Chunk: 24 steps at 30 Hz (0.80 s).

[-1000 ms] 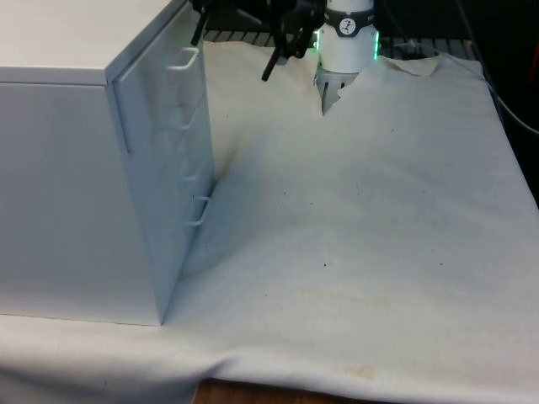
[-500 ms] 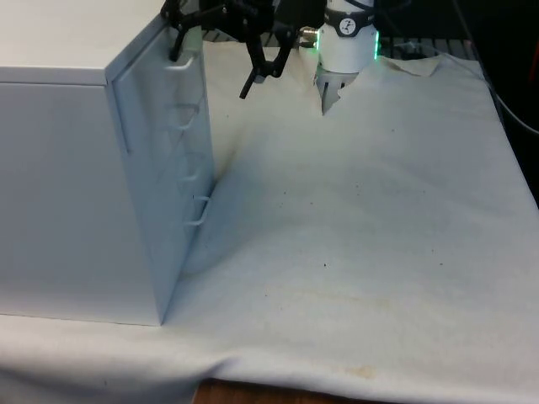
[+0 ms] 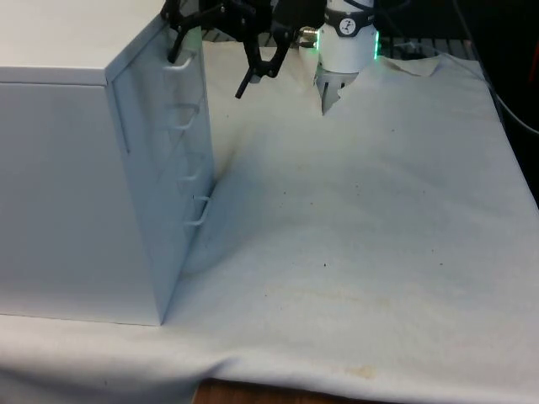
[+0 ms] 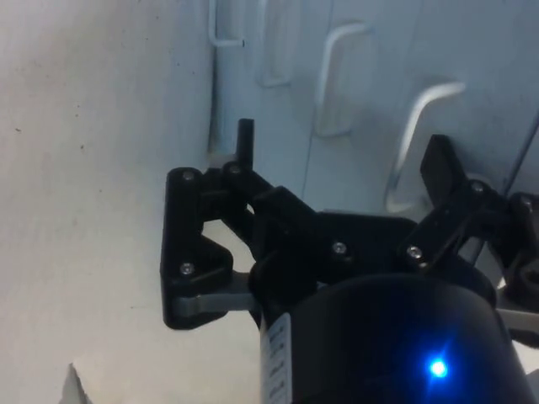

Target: Open the drawer, then close it.

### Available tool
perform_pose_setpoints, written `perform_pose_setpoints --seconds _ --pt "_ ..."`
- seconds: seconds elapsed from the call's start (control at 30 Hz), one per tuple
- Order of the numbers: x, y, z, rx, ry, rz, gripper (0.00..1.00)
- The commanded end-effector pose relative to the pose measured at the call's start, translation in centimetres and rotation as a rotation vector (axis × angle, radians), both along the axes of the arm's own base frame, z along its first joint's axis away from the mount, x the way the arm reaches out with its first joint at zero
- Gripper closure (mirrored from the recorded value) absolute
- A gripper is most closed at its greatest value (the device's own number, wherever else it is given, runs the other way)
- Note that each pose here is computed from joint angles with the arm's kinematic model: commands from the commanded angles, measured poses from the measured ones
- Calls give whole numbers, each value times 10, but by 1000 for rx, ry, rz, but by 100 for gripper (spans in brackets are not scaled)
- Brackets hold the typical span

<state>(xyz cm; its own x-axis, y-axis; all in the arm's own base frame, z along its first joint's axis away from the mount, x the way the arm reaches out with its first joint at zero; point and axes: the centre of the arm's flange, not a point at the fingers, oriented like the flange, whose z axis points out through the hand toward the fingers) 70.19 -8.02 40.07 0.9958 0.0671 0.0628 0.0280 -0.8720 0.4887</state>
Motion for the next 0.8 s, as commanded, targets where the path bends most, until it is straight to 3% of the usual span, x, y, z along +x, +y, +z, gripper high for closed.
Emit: perform_pose_setpoints --seconds 0.0,0.17,0.23,0.27,0.4,0.5,0.53,0.6,0.73,0.77 --pt "1 -5 -1 -10 -8 0 7" --pt "1 4 0 -27 0 4 35" --pt "0 3 0 -40 1 4 53" --pt "0 5 -1 -52 6 3 53" --pt "0 6 0 -75 6 6 71" --pt "0 4 4 -89 1 9 90" --pt "-1 11 5 -92 2 9 90" --pt "-1 14 8 -97 1 7 100" --pt "-1 28 15 -102 -9 7 100" --pt "0 23 11 -97 -7 7 100"
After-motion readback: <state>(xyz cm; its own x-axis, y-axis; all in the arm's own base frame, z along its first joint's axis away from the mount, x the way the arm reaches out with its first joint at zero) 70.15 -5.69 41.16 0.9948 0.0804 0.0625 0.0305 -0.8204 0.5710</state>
